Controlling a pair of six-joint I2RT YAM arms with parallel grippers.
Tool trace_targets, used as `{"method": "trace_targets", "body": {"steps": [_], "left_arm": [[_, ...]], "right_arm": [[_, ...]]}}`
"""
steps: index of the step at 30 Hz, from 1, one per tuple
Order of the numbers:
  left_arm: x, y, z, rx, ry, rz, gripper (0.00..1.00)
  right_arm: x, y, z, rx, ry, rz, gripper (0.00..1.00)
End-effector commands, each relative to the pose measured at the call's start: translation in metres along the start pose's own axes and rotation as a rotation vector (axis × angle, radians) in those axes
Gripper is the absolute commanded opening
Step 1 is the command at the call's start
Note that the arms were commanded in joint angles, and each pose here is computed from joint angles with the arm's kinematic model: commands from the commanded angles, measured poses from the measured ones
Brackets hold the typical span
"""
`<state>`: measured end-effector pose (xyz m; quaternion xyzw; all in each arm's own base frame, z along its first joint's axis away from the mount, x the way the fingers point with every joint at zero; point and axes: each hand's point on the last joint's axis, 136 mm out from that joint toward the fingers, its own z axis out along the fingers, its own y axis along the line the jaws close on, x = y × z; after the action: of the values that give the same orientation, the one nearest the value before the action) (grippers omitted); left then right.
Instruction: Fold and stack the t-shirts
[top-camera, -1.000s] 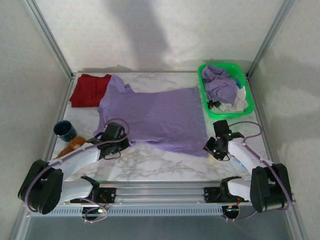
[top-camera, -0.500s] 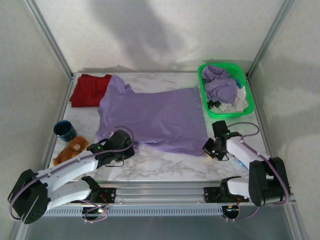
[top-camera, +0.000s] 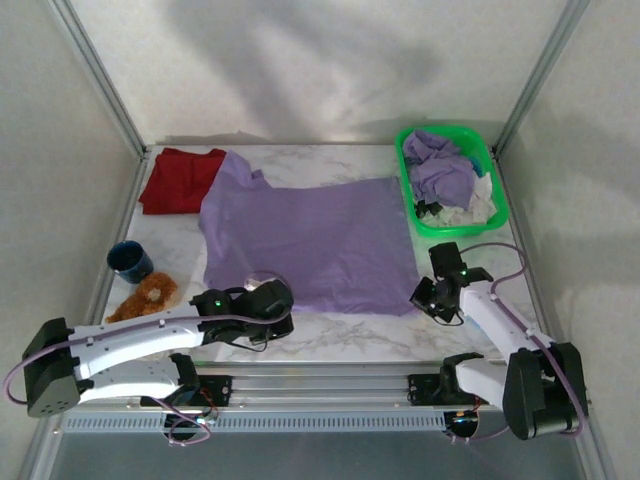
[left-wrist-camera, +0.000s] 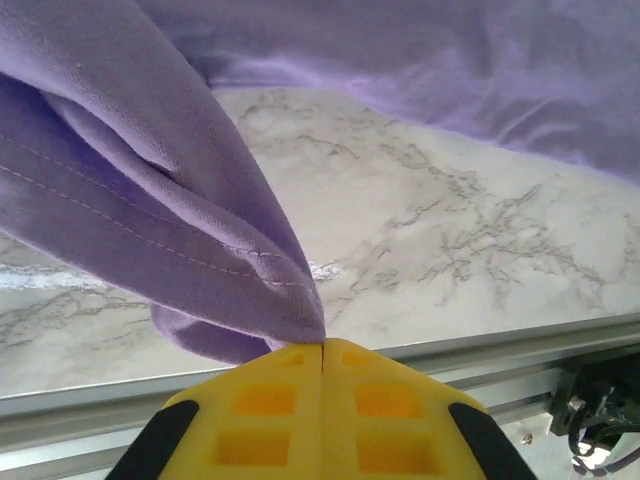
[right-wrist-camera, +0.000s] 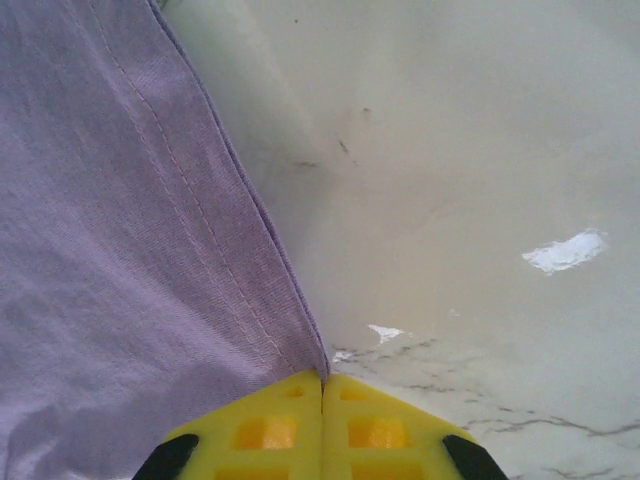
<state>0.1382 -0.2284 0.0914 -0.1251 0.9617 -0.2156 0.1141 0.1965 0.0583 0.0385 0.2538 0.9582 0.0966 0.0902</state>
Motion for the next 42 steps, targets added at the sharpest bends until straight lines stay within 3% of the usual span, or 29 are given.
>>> {"method": "trace_targets", "body": {"steps": [1,3,5,7,11,15,19,29,42], "left_arm": [[0.006,-0.011,0.014,0.037,0.028,-0.010,0.02],[0.003,-0.024,0.017,0.074,0.018,0.036,0.11],[0.001,-0.031,0.017,0.095,0.012,0.076,0.38],[-0.006,-0.027,0.011,0.076,-0.025,0.081,0.49],[-0.039,0.034,-0.012,-0.059,-0.117,-0.059,0.45],[-0.069,0.082,-0.032,-0.064,-0.224,-0.202,0.36],[-0.073,0.122,-0.020,-0.104,-0.201,-0.271,0.37],[-0.074,0.132,0.023,-0.100,-0.124,-0.286,0.30],[-0.079,0.117,0.020,0.001,-0.153,-0.294,0.30]], "right_arm": [[0.000,-0.010,-0.004,0.048,-0.009,-0.007,0.00],[-0.001,-0.010,-0.003,0.049,-0.005,-0.009,0.00],[-0.003,-0.009,-0.004,0.050,-0.006,-0.015,0.00],[-0.003,-0.008,-0.005,0.052,-0.007,-0.020,0.00],[-0.006,-0.006,-0.006,0.050,-0.009,-0.028,0.00],[-0.006,-0.005,-0.005,0.045,-0.003,-0.031,0.00],[-0.004,-0.006,-0.006,0.043,0.002,-0.033,0.00],[-0.010,-0.001,-0.014,0.030,-0.010,-0.034,0.00],[-0.007,-0.001,-0.012,0.025,0.004,-0.027,0.00]]}}
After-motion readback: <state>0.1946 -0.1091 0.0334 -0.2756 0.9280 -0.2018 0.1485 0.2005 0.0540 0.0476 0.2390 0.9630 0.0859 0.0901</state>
